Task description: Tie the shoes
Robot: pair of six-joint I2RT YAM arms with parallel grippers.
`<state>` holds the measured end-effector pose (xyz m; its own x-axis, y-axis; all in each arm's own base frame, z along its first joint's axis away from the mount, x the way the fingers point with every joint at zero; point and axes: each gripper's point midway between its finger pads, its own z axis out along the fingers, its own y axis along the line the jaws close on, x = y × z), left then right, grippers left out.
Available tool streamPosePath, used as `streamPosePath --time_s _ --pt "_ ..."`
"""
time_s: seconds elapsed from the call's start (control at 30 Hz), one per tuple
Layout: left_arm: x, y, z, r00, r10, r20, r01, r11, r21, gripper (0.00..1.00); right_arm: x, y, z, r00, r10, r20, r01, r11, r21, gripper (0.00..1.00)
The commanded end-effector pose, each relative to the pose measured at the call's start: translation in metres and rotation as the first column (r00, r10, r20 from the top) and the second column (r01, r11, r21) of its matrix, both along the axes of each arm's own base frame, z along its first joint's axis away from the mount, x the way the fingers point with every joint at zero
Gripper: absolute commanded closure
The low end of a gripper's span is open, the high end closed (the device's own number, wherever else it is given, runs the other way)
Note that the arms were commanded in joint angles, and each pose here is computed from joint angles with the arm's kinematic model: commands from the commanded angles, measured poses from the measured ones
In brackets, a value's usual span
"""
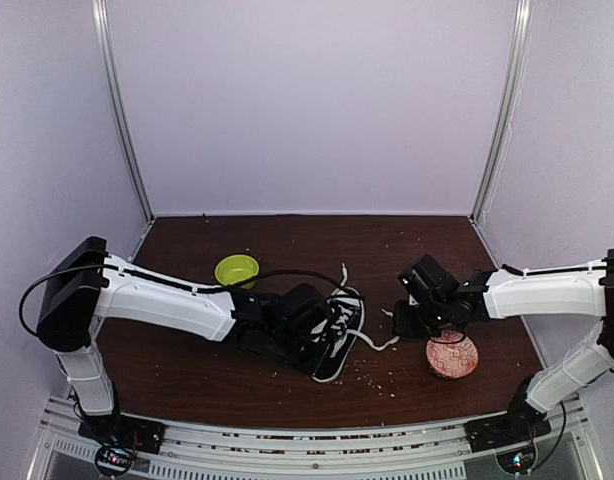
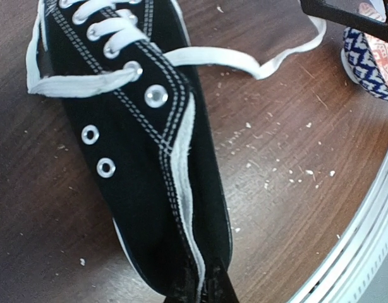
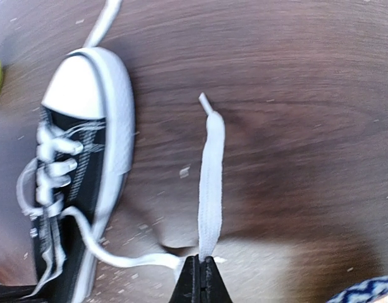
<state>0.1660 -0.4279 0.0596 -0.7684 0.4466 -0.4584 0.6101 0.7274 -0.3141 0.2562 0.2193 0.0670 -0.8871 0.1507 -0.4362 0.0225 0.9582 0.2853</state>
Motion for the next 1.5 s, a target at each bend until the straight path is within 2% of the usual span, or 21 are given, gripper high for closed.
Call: streamPosePath --time_s 0.0,0.13,0.27,0.37,0.5,0.6,0.73,0.8,1.07,1.47 --pt "-0.028 -0.016 0.026 0.998 -0.052 -0.034 0.050 0.997 -0.062 1.00 -0.012 0.022 0.001 0.999 0.040 0.008 -0.040 0.995 0.087 1.00" --pt "-0.044 -0.021 0.036 0.995 -0.080 -0.066 0.074 0.993 -0.087 1.00 -0.023 0.038 -0.020 0.996 0.077 -0.042 -0.072 0.992 0.108 1.00" --pt "-0.057 -0.025 0.055 0.991 -0.113 -0.078 0.102 0.986 -0.134 0.78 -0.029 0.053 -0.022 0.994 0.098 -0.048 -0.092 0.988 0.126 1.00" --pt "-0.054 -0.017 0.076 0.995 -0.093 -0.039 0.085 0.983 -0.164 0.61 -0.029 0.055 -0.013 0.995 0.094 -0.028 -0.089 0.986 0.139 1.00" --pt "-0.020 0.013 0.103 0.990 0.057 0.127 -0.041 0.991 -0.126 0.42 -0.026 0.034 -0.006 0.999 0.042 0.016 -0.043 0.996 0.083 1.00" --pt "0.006 0.026 0.110 0.976 0.153 0.157 -0.130 0.981 -0.144 0.36 -0.025 0.019 -0.003 0.999 0.002 0.044 -0.004 0.999 0.053 1.00" --pt "0.034 0.014 0.106 0.976 0.213 0.038 -0.195 0.942 -0.274 0.36 -0.025 0.010 0.010 0.994 -0.045 0.099 0.034 0.994 0.102 1.00" --pt "0.046 0.006 0.099 0.973 0.231 0.001 -0.220 0.928 -0.300 0.36 -0.024 0.006 0.017 0.990 -0.057 0.125 0.042 0.992 0.118 1.00" --pt "0.067 -0.012 0.051 0.943 0.299 -0.144 -0.329 0.900 -0.286 0.38 -0.027 -0.013 0.027 0.981 -0.076 0.178 0.060 0.994 0.091 1.00" --pt "0.078 -0.006 0.013 0.895 0.398 -0.204 -0.435 0.879 -0.195 0.38 -0.033 -0.016 0.019 0.981 -0.006 0.196 -0.007 0.998 0.067 1.00"
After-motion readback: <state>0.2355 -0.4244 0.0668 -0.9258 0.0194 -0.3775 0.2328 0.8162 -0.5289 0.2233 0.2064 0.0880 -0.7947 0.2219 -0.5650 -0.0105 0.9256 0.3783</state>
